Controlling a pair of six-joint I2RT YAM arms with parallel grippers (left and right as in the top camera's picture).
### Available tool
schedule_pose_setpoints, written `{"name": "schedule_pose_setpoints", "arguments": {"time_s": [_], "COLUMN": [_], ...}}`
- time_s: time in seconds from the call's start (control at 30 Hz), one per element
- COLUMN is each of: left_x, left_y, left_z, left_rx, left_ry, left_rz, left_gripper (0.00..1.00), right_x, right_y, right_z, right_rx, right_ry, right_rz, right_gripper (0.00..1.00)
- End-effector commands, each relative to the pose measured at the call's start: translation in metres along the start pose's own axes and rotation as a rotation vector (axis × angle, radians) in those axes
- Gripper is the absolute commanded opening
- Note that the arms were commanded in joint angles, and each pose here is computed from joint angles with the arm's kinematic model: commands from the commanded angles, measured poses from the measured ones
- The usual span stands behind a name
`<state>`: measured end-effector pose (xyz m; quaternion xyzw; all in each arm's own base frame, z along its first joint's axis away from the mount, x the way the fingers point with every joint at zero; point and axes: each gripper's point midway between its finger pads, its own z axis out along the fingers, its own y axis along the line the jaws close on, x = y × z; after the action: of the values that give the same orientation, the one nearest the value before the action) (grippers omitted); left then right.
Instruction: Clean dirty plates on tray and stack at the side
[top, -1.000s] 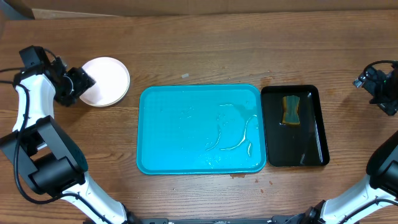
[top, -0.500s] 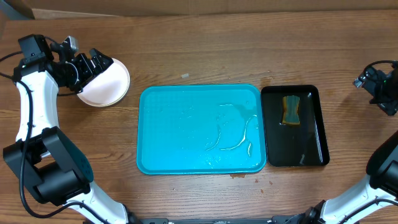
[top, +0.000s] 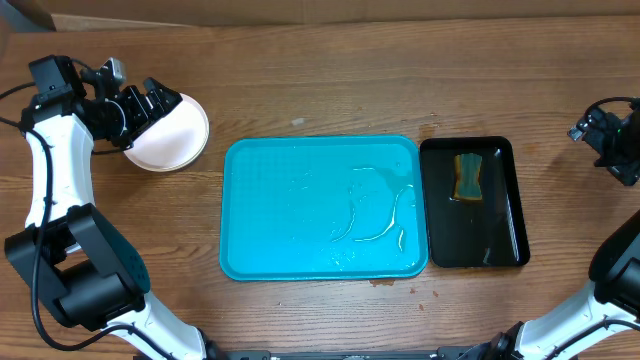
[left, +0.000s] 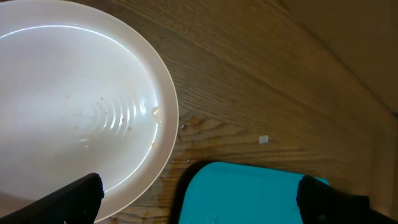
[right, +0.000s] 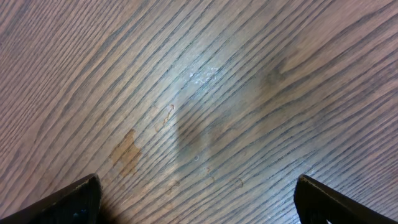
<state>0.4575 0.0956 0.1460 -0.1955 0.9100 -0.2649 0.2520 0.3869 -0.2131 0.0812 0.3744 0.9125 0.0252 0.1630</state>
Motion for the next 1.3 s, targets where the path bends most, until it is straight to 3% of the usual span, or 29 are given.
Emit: {"name": "schedule_pose_setpoints", "arguments": {"time_s": [0.0,0.2,0.47,0.63,0.77,0.9,1.0,1.27], "left_x": [-0.007,-0.007,-0.007,-0.007,-0.007,-0.007,-0.007,-0.007], "left_y": [-0.011,-0.011,-0.011,-0.011,-0.011,-0.011,-0.011,-0.011], "left_z": [-0.01,-0.01,-0.01,-0.01,-0.01,-0.01,-0.01,-0.01], "left_rx": [0.027,0.027,0.027,0.027,0.027,0.027,0.027,0.027], "left_ry": [-0.026,-0.026,-0.025,-0.026,-0.026,-0.026,-0.026,-0.026], "left_rz": [0.026,0.026,0.026,0.026,0.026,0.026,0.026,0.026], "left_gripper": [1.0,1.0,1.0,1.0,1.0,1.0,1.0,1.0], "right_x": [-0.01,-0.012,0.002,0.059,0.129,0.172,0.186,0.204], "right_y": [0.005,0.025,0.11,0.168,0.194,0.18,0.154,0.092], "right_z": [-0.012,-0.033,-0.168,-0.278,-0.361,-0.434,-0.463,-0.465], "right_rx": [-0.011,-0.039,-0.209,-0.411,-0.628,-0.809,-0.879,-0.939], "right_ry": [-0.043,-0.087,-0.364,-0.552,-0.663,-0.853,-0.986,-1.369], "right_rz": [-0.006,-0.046,-0.227,-0.398,-0.549,-0.632,-0.624,-0.5], "right_gripper": [1.0,1.0,1.0,1.0,1.0,1.0,1.0,1.0]}}
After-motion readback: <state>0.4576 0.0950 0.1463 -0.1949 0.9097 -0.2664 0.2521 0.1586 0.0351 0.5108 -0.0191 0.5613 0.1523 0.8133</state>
